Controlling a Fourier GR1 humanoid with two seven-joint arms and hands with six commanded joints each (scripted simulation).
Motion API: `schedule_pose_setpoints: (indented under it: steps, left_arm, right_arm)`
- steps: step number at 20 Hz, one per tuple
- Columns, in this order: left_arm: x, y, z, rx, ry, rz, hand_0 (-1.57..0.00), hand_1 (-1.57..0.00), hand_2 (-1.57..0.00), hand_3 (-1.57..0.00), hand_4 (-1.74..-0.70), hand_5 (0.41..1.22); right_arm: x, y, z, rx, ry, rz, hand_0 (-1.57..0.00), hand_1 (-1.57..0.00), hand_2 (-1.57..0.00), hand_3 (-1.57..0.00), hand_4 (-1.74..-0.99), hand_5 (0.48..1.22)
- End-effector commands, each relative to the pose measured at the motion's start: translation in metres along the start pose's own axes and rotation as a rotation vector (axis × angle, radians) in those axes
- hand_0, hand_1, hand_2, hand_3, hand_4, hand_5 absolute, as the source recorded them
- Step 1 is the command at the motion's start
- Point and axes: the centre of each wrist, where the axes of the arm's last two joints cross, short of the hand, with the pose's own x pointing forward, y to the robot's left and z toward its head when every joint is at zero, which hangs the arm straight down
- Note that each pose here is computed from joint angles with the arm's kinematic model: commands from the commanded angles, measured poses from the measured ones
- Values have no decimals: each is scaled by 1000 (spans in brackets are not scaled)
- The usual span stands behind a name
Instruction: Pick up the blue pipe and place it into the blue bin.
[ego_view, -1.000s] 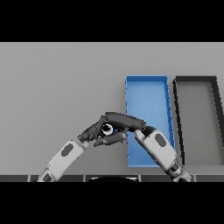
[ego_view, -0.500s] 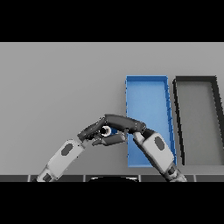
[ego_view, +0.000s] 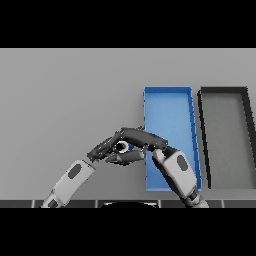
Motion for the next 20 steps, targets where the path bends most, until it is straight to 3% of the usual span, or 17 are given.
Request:
schedule_pose_setpoints:
  steps: [1,4,6,11,14,17,20]
  left_arm:
    - [-1,-2,1,-3,-1,-12,-13,-11,-11,-4,-881,593]
    - [-2,-8,2,-10,14,-11,-6,-5,-5,-1,-873,543]
    - [-1,-4,5,-9,26,-20,-4,-3,-3,-1,-868,529]
    - [1,1,7,-14,22,-15,-1,0,0,0,-863,498]
    - [2,0,4,-26,26,-14,0,0,0,1,-868,485]
    - [4,-1,9,-24,21,-19,1,1,1,1,-860,484]
    - [2,-2,10,-10,36,-28,1,1,1,1,-844,481]
  right_arm:
    - [-2,-3,1,-1,-5,-54,-1571,-1571,-1571,-1571,-1492,1221]
    - [16,-11,-1,14,-57,-212,-1571,-1571,-1571,-1571,-1493,1221]
    - [27,-18,-10,10,-53,-260,-1571,-1571,-1571,-1571,-1494,1221]
    - [76,-43,-12,-22,-122,-209,-1571,-1571,-1571,-1571,-1494,1221]
    - [108,-73,-19,-70,-183,-127,-1571,-1571,-1571,-1571,-1496,1221]
    - [120,-102,-12,-222,-196,-94,-1571,-1571,-1571,-1571,-1497,1221]
    - [117,-129,-1,-372,-122,-52,-1571,-1571,-1571,-1571,-1498,1221]
